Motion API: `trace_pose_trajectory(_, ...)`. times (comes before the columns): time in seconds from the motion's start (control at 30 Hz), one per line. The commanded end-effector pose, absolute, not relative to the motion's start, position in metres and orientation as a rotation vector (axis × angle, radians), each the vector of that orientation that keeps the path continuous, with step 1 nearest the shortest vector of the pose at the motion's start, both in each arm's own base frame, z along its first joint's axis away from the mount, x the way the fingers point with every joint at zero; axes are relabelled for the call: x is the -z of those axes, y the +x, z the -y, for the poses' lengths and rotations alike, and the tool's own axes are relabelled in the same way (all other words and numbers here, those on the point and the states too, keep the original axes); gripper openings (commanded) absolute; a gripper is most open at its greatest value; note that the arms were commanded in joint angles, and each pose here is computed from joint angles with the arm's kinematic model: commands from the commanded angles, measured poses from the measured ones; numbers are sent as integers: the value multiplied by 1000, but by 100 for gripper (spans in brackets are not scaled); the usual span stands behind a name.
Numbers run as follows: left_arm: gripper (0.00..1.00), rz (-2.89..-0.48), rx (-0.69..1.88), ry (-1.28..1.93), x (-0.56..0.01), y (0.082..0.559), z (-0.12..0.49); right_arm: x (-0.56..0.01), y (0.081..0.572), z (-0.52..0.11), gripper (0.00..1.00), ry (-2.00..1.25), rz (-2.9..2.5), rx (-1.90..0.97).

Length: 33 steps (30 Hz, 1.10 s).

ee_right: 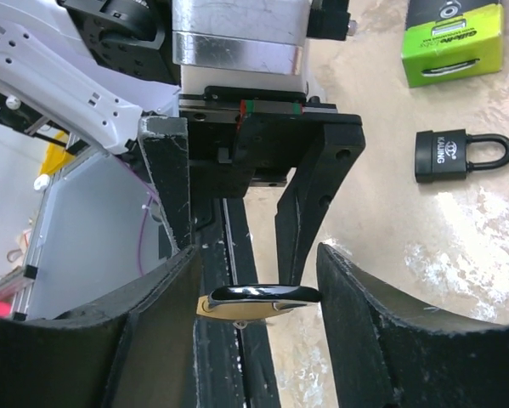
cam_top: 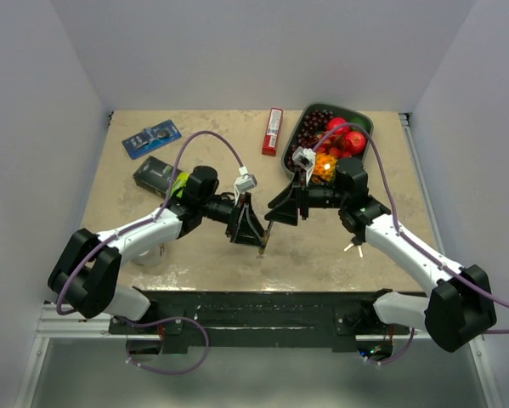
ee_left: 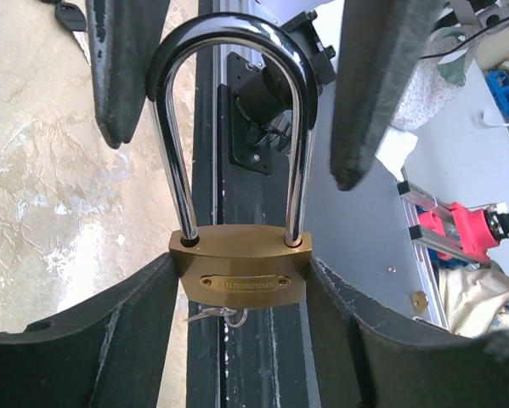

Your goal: Unlock with the key

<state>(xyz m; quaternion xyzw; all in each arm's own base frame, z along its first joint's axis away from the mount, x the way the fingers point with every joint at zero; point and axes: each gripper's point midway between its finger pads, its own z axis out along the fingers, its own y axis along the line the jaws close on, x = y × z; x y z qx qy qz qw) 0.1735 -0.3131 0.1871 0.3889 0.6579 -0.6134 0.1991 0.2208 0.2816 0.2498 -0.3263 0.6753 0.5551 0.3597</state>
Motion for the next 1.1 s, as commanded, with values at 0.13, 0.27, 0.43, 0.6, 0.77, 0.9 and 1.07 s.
trace_pose_trajectory(0.13, 0, -1780, 1660, 1071, -196, 188, 313, -261, 220, -278, 53, -867, -1722, -1393)
trace_pose_trajectory(0.27, 0, -1833, 1597, 1028, -188, 197, 312, -260, 227, -275, 50, -833, -1747, -1336)
trace_pose_trajectory(0.43, 0, -1957, 1406, 935, -168, 223, 309, -244, 247, -266, 47, -729, -1872, -1198)
trace_pose_trajectory(0.6, 0, -2083, 1196, 798, -149, 252, 299, -224, 267, -259, 47, -630, -1976, -1091)
trace_pose_trajectory(0.77, 0, -2190, 997, 750, -134, 254, 296, -197, 293, -250, 45, -484, -2075, -966)
trace_pose_trajectory(0.9, 0, -2254, 854, 694, -118, 258, 295, -161, 311, -244, 42, -387, -2172, -876)
trace_pose_trajectory(1.07, 0, -2328, 739, 539, -100, 268, 285, -119, 313, -247, 40, -343, -2271, -891)
